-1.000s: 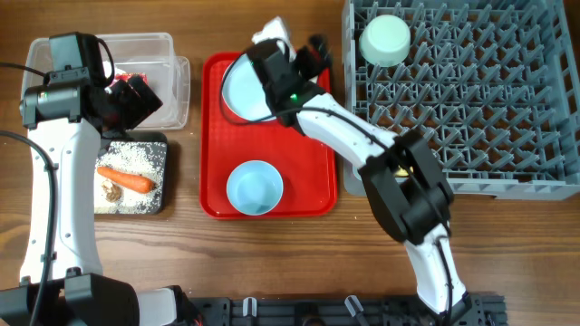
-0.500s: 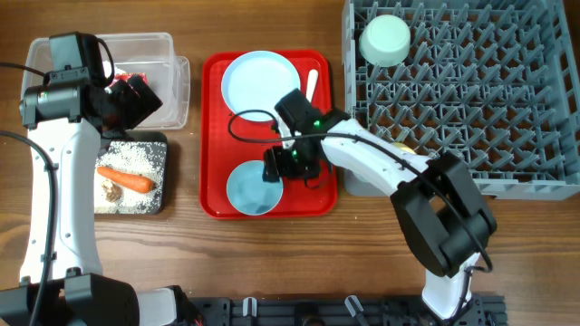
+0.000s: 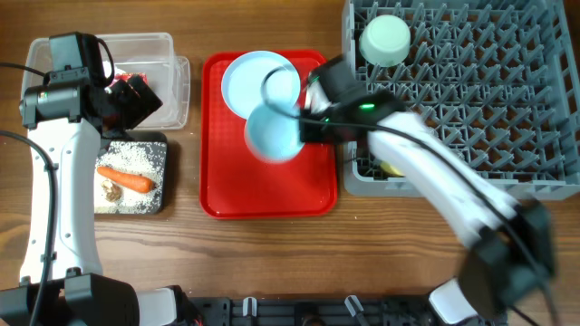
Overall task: Sort waste into correct bins and load items into the dishwasher rack
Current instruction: 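Carry the blue bowl into the dish rack and release it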
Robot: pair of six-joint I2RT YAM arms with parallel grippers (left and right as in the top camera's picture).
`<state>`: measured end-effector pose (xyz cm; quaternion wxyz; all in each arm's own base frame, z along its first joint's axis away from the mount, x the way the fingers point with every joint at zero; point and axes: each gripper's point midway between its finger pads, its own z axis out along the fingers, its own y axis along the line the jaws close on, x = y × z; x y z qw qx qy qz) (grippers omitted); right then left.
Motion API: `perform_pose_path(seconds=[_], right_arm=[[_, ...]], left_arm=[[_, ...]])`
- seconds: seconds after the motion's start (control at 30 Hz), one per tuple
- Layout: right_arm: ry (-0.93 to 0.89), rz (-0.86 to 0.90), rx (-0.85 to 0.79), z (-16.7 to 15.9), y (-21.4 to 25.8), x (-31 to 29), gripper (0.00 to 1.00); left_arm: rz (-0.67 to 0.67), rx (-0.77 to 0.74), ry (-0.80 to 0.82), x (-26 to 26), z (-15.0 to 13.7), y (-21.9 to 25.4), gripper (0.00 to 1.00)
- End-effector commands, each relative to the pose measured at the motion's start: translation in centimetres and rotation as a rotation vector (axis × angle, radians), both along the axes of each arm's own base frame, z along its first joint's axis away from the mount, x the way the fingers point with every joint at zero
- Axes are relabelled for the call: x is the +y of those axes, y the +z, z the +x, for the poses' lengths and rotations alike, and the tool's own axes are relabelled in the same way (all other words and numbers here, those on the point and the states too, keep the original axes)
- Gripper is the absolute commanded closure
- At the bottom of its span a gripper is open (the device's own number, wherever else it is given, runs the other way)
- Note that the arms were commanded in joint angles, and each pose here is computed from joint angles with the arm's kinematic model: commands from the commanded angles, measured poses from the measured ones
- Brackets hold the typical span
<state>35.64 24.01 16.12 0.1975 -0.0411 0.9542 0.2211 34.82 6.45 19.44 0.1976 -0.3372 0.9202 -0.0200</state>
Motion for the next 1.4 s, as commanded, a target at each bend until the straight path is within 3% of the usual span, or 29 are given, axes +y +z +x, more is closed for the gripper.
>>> perform_pose_path(seconds=[0.0,0.07,0.2,0.33,0.43,0.57,0.73,0.97,1.0,1.03,1.3,1.37], right_arm=[[-0.445,-0.384,-0.429,4.1,9.4,-12.5,0.96],[-0.659,-0.753,-0.577,4.1,12.6,-19.1,0.96],[-0.663,-1.24,-0.566,5.6,12.5,-23.2,0.96],[-0.377,-1.571,-0.422,10.0,8.4,-23.9,0.96],[-0.299,-1.723,-0.331,10.7,6.5,-24.1,0.96],[-0.24,-1.814,-0.244,11.0,2.7,-24.2,0.96],[-0.224,-1.821,-0.248,11.0,2.3,-23.5,0.96],[-0.091,-1.823,-0.335,10.7,2.2,-17.9,0.96],[-0.075,-1.816,-0.352,10.6,2.2,-17.1,0.94],[-0.061,-1.806,-0.366,10.6,2.1,-16.4,0.84],[0.074,-1.701,-0.465,10.7,0.7,-11.8,0.71],[0.074,-1.7,-0.469,10.7,0.7,-11.6,0.61]], left_arm=[[0.015,-0.013,0.002,0.4,0.0,0.5,0.0],[0.015,-0.013,0.002,0.4,0.0,0.5,0.0],[0.015,-0.013,0.002,0.4,0.0,0.5,0.0],[0.015,-0.013,0.002,0.4,0.0,0.5,0.0],[0.015,-0.013,0.002,0.4,0.0,0.5,0.0],[0.015,-0.013,0.002,0.4,0.0,0.5,0.0],[0.015,-0.013,0.002,0.4,0.0,0.5,0.0],[0.015,-0.013,0.002,0.4,0.0,0.5,0.0],[0.015,-0.013,0.002,0.4,0.0,0.5,0.0],[0.015,-0.013,0.002,0.4,0.0,0.5,0.0],[0.015,-0.013,0.002,0.4,0.0,0.5,0.0],[0.015,-0.013,0.002,0.4,0.0,0.5,0.0]])
